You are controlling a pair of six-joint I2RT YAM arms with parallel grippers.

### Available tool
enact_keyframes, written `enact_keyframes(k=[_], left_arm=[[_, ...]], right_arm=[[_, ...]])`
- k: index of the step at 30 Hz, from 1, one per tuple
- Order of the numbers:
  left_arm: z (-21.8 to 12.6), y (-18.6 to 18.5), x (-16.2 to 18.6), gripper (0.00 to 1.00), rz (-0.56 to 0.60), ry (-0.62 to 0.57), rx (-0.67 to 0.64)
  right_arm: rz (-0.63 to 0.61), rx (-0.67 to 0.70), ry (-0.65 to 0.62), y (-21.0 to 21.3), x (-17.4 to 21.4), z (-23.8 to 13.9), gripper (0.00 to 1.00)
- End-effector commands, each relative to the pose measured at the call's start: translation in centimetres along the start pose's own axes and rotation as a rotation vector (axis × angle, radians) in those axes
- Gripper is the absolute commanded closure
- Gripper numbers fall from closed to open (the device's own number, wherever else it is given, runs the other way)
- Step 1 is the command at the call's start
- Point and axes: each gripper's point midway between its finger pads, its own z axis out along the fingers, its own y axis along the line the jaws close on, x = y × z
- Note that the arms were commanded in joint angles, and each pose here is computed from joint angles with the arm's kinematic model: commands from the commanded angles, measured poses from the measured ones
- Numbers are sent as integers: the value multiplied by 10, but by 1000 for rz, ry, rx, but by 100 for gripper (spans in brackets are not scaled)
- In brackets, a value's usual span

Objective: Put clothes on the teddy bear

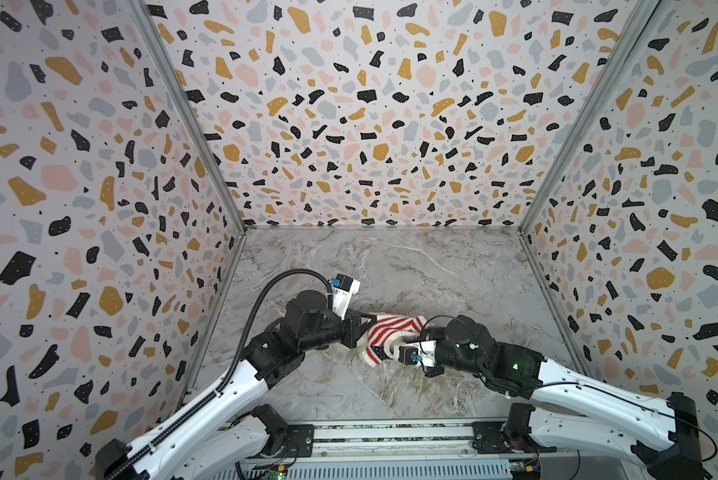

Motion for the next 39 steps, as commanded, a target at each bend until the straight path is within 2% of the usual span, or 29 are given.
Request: enact_keyframes(k=[1,4,7,11,17,20,23,29,33,37,39], left_arm=[[-4,8,-23,100,-26,-80,-59],[-10,16,-37,100,-65,-126,-99],[-11,29,-41,100,-88,-139,-155],[8,36,-17,100,-110,-32,-128],[24,36,23,100,-109,88,-59],[28,29,43,100,-75,149,-16],[28,31,58,100,-26,195,-29],[16,59,53,100,5,126,-177],[19,76,49,100,17,115,-259],[24,65,21,100,39,44,-240],[21,57,4,88,41,-18,-219]], right_arm=[[-46,2,-2,3,-7,-3,100],[-67,-6,28,7,-5,-3,100],[-66,30,-15,2,-12,-12,100],[-44,74,-102,-5,-27,-25,100],[36,62,-156,-7,-40,-21,100],[121,84,-140,-18,-41,-12,100],[217,109,-96,-34,-38,-4,100],[418,109,-64,-60,-28,-3,100],[528,81,-97,-68,-28,-6,100],[620,57,-68,-74,-26,-1,100],[678,44,-72,-79,-32,0,100]])
